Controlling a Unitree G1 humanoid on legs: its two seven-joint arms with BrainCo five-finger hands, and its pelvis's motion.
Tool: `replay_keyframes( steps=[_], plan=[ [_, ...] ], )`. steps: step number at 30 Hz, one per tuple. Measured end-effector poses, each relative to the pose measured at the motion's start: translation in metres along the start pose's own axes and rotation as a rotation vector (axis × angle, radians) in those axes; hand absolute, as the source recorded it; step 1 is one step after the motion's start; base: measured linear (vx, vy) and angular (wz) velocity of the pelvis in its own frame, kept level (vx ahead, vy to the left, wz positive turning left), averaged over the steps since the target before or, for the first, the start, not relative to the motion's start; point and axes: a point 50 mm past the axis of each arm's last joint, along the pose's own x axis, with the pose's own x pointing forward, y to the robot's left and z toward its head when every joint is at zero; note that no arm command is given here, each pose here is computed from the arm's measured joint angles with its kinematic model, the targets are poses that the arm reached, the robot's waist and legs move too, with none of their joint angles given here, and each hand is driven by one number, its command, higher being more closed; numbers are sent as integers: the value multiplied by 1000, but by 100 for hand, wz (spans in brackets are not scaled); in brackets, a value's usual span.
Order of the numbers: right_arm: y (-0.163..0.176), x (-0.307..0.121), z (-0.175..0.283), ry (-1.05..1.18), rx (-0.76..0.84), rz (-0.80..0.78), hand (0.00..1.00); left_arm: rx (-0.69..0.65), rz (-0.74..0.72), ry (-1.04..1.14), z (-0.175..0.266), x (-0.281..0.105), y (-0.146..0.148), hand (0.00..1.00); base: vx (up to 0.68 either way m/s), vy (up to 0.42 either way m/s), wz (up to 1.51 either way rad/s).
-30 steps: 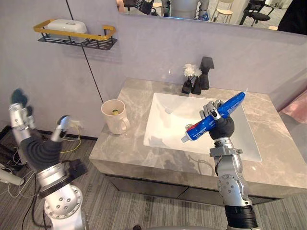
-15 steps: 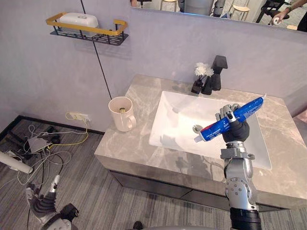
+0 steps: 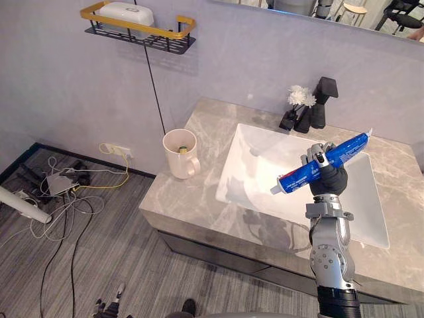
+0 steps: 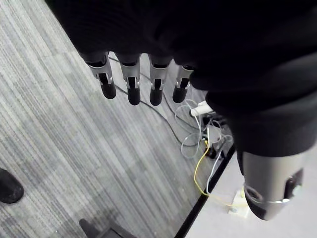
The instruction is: Organize washtable
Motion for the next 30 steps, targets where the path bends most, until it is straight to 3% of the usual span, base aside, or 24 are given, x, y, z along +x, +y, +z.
replay_keyframes(
  steps=[18,30],
  plan=[
    [92,102,43,-268,-285,305,100,253,-154,-17,-2,0,-25,0,7,-2,7],
    [136,128,35,-256,-289,372,100,368,-200,-53,5,5,-29,0,-11,-10,14]
  ],
)
